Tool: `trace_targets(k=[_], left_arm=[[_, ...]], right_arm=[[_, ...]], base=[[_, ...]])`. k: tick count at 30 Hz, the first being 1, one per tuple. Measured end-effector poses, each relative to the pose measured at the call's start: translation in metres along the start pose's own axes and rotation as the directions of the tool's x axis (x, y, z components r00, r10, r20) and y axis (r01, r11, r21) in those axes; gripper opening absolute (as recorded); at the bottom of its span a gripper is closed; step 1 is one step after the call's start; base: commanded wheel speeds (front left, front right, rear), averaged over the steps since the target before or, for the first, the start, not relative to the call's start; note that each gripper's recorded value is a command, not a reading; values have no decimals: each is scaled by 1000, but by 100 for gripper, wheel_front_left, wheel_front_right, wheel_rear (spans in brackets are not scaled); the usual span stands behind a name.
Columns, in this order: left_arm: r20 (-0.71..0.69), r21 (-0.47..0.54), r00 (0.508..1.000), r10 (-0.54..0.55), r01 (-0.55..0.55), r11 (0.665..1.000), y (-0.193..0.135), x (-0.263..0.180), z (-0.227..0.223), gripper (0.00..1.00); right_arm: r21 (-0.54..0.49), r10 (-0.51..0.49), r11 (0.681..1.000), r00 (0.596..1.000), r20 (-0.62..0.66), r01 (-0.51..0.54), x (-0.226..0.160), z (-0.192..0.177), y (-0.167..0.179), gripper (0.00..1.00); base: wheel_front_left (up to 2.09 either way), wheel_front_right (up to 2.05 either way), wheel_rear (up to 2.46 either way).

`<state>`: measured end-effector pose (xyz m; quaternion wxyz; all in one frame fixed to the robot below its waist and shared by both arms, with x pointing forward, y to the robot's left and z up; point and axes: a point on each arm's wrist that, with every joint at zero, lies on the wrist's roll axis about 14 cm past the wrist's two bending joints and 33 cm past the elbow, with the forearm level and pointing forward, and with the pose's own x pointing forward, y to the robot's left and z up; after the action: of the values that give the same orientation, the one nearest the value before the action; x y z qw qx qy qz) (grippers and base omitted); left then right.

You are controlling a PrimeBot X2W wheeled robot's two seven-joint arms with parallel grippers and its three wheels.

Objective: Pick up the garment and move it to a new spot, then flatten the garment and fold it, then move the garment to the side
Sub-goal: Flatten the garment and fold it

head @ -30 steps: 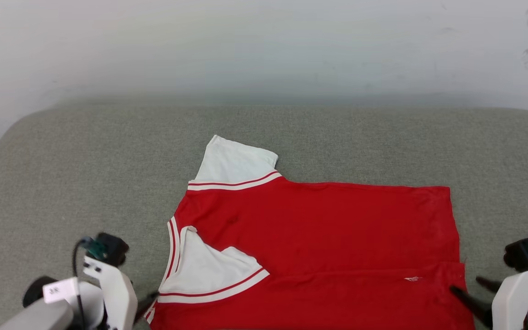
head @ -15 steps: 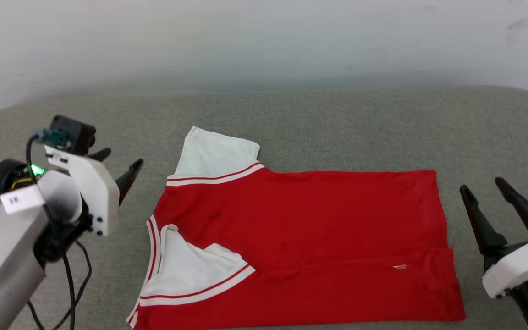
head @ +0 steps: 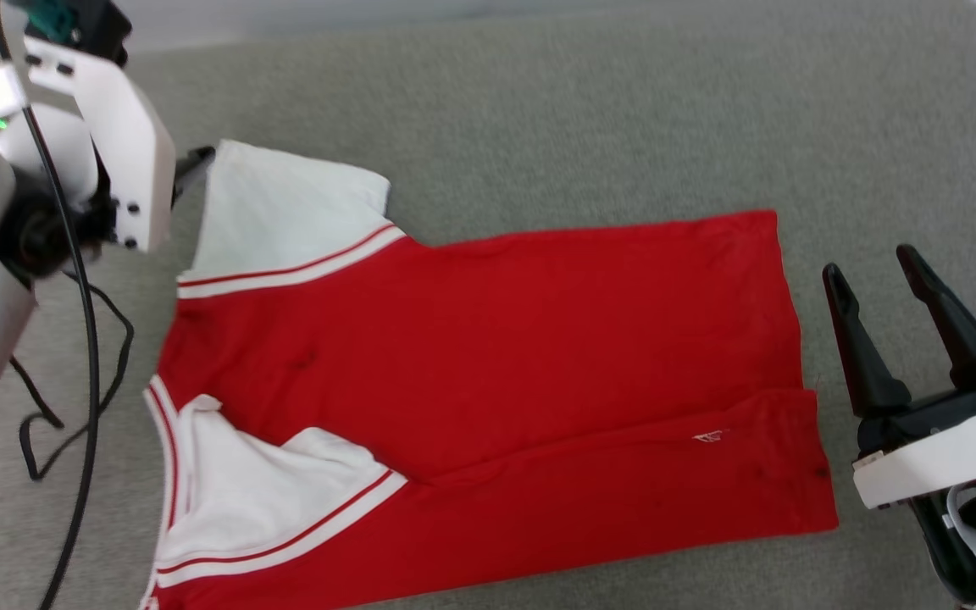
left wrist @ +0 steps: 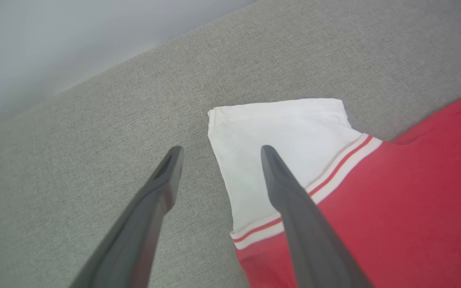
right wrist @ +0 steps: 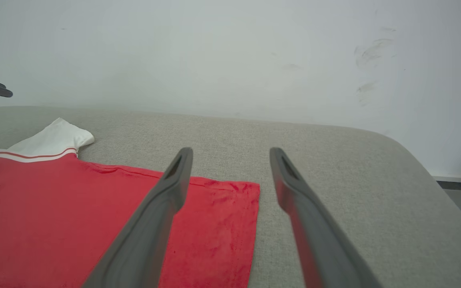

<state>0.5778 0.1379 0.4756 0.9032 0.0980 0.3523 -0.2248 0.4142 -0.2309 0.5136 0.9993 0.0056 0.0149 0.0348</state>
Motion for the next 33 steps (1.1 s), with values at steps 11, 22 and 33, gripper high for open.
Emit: trace_targets(k=[11,22,33], left_arm=[[-263,10,964,-39,44,999,2,88,-35,100],[-328,5,940,-92,100,995,-12,103,-58,0],[-98,117,992,-75,86,989,-22,62,-16,0]], right_arm=[[-19,-42,999,996,-84,41,20,-39,-15,100],[-40,-49,998,995,-90,45,29,-45,-24,100],[-149,50,985,973,-225,-86,58,-8,-30,100]], base=[[0,0,0],[0,0,0],[0,0,0]])
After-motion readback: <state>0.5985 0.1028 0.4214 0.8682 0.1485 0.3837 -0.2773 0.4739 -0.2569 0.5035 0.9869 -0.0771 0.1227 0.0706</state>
